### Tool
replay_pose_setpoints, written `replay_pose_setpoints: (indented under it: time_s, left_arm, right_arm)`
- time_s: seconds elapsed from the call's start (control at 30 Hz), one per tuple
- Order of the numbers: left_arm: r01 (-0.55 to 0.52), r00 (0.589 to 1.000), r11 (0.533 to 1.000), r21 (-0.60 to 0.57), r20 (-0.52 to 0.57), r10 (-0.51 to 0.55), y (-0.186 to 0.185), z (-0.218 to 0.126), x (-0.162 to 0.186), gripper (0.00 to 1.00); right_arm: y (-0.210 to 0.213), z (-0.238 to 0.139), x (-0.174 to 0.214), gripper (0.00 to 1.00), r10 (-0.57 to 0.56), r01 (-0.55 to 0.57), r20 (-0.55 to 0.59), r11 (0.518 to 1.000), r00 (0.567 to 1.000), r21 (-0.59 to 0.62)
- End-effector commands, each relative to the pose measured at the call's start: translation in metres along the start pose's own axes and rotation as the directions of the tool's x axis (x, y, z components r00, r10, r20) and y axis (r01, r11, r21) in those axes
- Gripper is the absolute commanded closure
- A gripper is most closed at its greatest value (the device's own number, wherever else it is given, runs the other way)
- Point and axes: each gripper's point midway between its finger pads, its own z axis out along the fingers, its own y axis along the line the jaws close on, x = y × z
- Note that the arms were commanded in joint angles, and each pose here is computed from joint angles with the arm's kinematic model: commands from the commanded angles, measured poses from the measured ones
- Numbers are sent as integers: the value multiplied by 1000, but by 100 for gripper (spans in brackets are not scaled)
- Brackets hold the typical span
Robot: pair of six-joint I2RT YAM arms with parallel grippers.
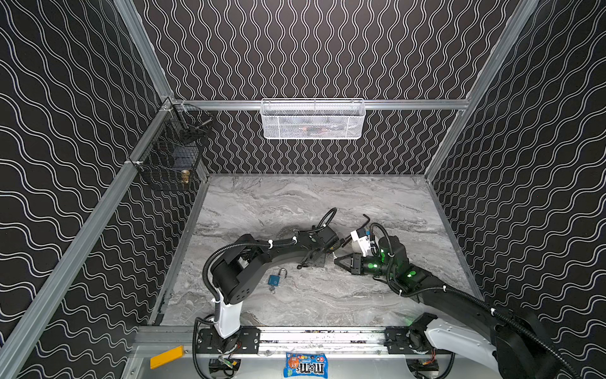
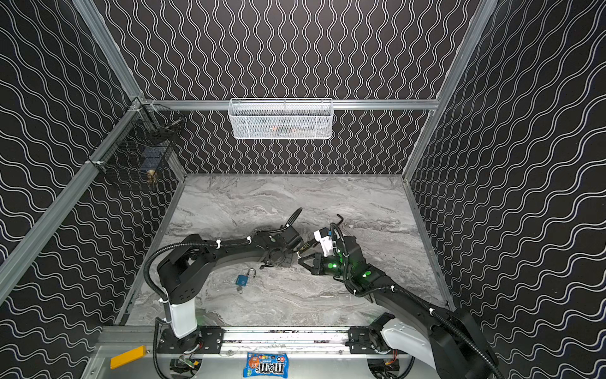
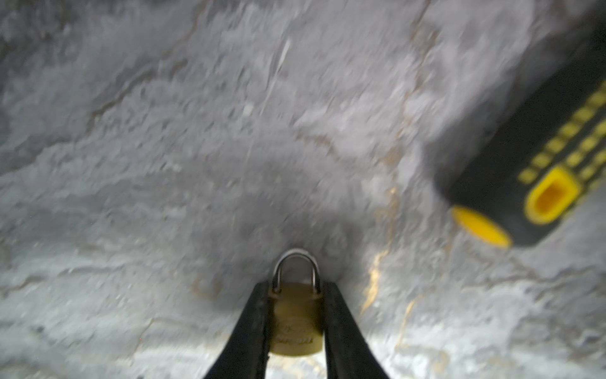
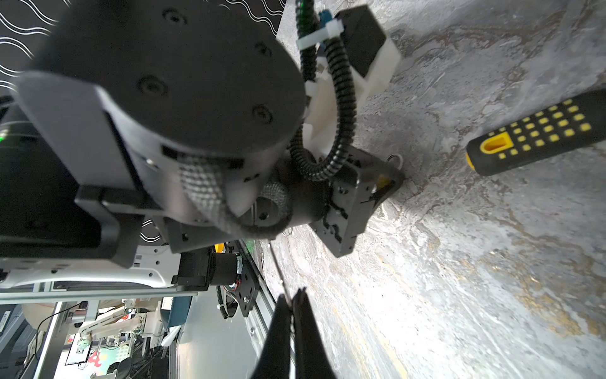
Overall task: Unlock with the key
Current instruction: 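Close the left gripper on the brass padlock body, then lift the brass padlock with the left gripper toward the right gripper's key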
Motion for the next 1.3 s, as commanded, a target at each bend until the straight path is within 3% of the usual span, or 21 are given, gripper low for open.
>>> replay_pose_setpoints:
  time_s: [0.0,0.23,0.4,0.57,0.83,0.97,1.27]
  left_arm:
    - [21,1000,1000,-17,-21,-21,8,-9,7,78]
    - [125,990,990,67,58,-129,9,-40,-4,87]
    - [224,959,962,156,140,-245,15,-74,-16,92]
    - [308,904,922,237,230,-361,29,-113,-30,100]
    - [404,808,850,338,303,-505,49,-158,-41,100]
    - [424,779,833,356,325,-535,53,-170,-41,100]
    - [395,772,856,334,385,-506,40,-196,-33,100]
  right_arm:
    - [6,-2,-5,100,-7,7,11,1000,1000,-2]
    - [6,-6,-4,100,45,-45,10,999,999,22]
    - [7,-8,1,100,86,-86,17,996,996,35]
    - [19,-3,11,100,96,-96,23,995,995,19]
    - [43,15,26,100,160,-158,54,987,986,-35]
    - [54,26,28,100,178,-174,66,983,982,-60]
    - [74,45,18,100,215,-204,99,973,972,-108]
